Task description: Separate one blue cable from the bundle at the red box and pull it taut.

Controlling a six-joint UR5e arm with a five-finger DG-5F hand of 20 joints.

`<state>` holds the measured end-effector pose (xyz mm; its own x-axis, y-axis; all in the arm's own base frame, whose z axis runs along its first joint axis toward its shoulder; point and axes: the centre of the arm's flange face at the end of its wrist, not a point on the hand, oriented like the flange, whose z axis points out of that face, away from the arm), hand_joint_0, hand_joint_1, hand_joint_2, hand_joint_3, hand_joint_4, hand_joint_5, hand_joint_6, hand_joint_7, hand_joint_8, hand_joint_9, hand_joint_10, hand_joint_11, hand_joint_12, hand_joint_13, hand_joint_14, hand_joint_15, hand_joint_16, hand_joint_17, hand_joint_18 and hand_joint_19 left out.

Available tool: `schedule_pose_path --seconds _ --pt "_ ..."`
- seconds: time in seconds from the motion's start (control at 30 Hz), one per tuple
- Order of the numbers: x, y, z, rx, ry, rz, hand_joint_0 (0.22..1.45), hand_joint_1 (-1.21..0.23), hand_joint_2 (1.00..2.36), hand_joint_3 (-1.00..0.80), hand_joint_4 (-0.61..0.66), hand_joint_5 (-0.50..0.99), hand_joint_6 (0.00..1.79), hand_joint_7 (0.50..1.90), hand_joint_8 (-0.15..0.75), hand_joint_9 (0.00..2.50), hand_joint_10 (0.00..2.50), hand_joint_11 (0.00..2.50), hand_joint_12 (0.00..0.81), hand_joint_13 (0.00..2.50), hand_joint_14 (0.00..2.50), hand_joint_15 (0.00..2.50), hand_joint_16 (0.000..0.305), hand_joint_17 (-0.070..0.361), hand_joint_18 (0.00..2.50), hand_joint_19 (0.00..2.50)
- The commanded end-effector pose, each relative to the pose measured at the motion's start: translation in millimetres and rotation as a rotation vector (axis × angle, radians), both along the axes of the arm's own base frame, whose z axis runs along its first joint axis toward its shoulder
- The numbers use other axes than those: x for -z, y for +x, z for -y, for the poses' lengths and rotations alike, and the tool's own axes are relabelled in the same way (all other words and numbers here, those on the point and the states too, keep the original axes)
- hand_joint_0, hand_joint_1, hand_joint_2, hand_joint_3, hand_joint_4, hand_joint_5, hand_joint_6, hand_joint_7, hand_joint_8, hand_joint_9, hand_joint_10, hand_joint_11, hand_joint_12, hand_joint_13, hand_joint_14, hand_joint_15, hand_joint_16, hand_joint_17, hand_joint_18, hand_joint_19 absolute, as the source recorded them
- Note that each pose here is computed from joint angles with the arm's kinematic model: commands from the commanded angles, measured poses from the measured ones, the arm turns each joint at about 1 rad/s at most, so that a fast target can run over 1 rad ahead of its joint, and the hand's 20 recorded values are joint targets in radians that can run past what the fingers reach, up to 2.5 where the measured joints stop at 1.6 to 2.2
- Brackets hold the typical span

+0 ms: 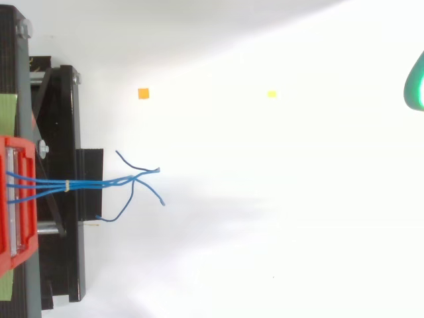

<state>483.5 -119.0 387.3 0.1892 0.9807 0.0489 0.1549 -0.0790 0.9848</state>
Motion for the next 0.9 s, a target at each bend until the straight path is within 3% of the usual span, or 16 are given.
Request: schedule_pose_path --seconds 0.0,0.13,0.27,0.7,0.87 --pt "0.1 0.5 -1.0 -0.002 0.000 0.000 0.50 -0.58 1.00 -0.50 0.20 -0.22 0.50 0.83 0.344 0.71 0.01 0.65 0.410 0.86 0.02 0.63 0.057 0.128 0.92 0.64" --pt "0.4 0.1 -0.8 -0.001 0.000 -0.003 0.50 -0.59 1.00 -0.50 0.19 -0.22 0.50 0.83 0.343 0.66 0.01 0.62 0.416 0.80 0.02 0.59 0.056 0.125 0.86 0.61" --pt "2.4 -4.5 -0.6 -0.002 -0.003 -0.038 0.50 -0.60 1.00 -0.50 0.19 -0.23 0.50 0.83 0.344 0.63 0.01 0.61 0.413 0.75 0.02 0.57 0.054 0.122 0.80 0.58" --pt "3.2 -4.3 -0.6 -0.003 -0.009 -0.042 0.50 -0.61 1.00 -0.50 0.19 -0.23 0.50 0.83 0.344 0.59 0.01 0.58 0.405 0.65 0.02 0.50 0.052 0.116 0.67 0.46" --pt "0.7 0.1 -2.8 -0.021 -0.098 -0.025 0.49 -0.62 1.00 -0.50 0.19 -0.23 0.50 0.83 0.347 0.58 0.01 0.56 0.385 0.59 0.01 0.44 0.048 0.109 0.56 0.32"
